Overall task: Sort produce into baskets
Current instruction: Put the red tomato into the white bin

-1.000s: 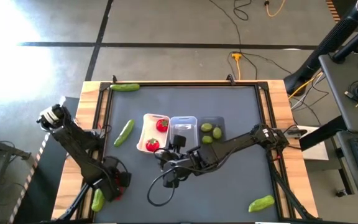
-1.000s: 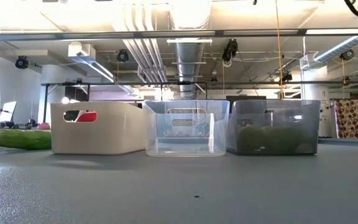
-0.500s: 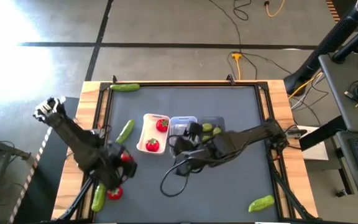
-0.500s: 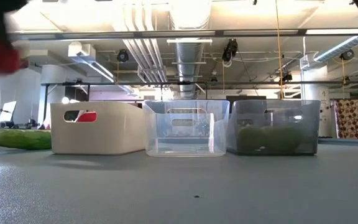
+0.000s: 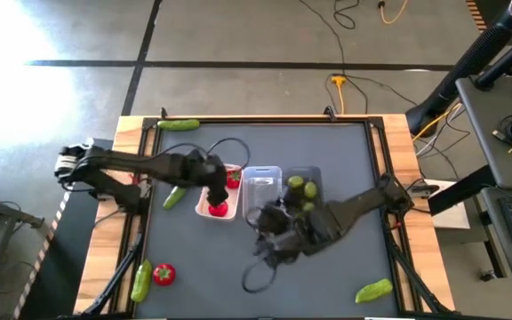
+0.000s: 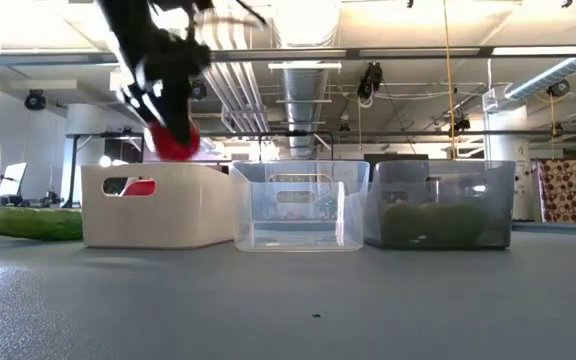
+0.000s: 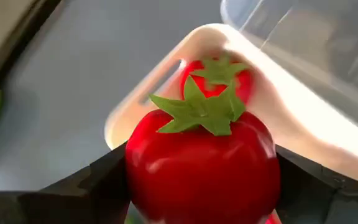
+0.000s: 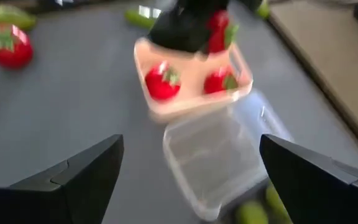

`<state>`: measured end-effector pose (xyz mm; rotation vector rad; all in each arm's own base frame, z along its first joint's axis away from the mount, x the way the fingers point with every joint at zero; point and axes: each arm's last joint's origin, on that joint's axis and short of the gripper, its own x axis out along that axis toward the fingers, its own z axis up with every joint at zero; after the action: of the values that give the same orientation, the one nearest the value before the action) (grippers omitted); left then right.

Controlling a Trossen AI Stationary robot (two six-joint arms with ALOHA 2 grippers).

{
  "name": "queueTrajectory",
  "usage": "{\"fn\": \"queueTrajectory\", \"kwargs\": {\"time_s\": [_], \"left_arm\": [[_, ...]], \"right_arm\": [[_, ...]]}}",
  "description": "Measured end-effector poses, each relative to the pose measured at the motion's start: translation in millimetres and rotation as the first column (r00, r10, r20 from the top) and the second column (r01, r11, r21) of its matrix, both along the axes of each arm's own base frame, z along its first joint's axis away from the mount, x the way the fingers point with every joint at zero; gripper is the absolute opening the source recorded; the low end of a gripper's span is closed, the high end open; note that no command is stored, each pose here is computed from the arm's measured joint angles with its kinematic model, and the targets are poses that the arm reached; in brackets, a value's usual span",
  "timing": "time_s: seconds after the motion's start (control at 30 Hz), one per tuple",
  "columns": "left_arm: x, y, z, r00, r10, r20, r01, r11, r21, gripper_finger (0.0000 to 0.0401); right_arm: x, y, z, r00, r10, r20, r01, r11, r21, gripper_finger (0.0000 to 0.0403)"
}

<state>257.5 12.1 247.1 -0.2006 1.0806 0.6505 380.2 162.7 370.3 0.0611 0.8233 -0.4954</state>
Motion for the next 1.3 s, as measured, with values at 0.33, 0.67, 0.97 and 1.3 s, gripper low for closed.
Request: {"fn": "queueTrajectory", "kwargs": {"time_s": [0.33,0.67,0.97,1.3], "left_arm": [[23.4,25.5,-37.0,0.862,-0.409,-0.299,0.457,0.882,0.111,0.0291],[29.0,29.6,-81.5,0.767,-0.441,-0.466,0.497,0.868,-0.005,0.0299],[24.6,35.5,-83.3,0.836,-0.299,-0.461,0.346,0.938,0.019,0.0348],[14.0,33.0,-62.9,0.871,-0.257,-0.419,0.240,0.966,-0.095,0.0361]], "right_arm": [[-38.1,38.5,-7.1,0.984,-0.179,-0.010,0.179,0.978,0.111,0.0368],[-42.3,45.4,-7.4,0.983,-0.183,-0.003,0.182,0.975,0.131,0.0368],[-39.7,41.9,-7.3,0.994,-0.107,-0.038,0.110,0.991,0.072,0.0368],[-33.5,31.3,-7.6,0.994,-0.015,-0.108,0.015,1.000,-0.001,0.0368]]}}
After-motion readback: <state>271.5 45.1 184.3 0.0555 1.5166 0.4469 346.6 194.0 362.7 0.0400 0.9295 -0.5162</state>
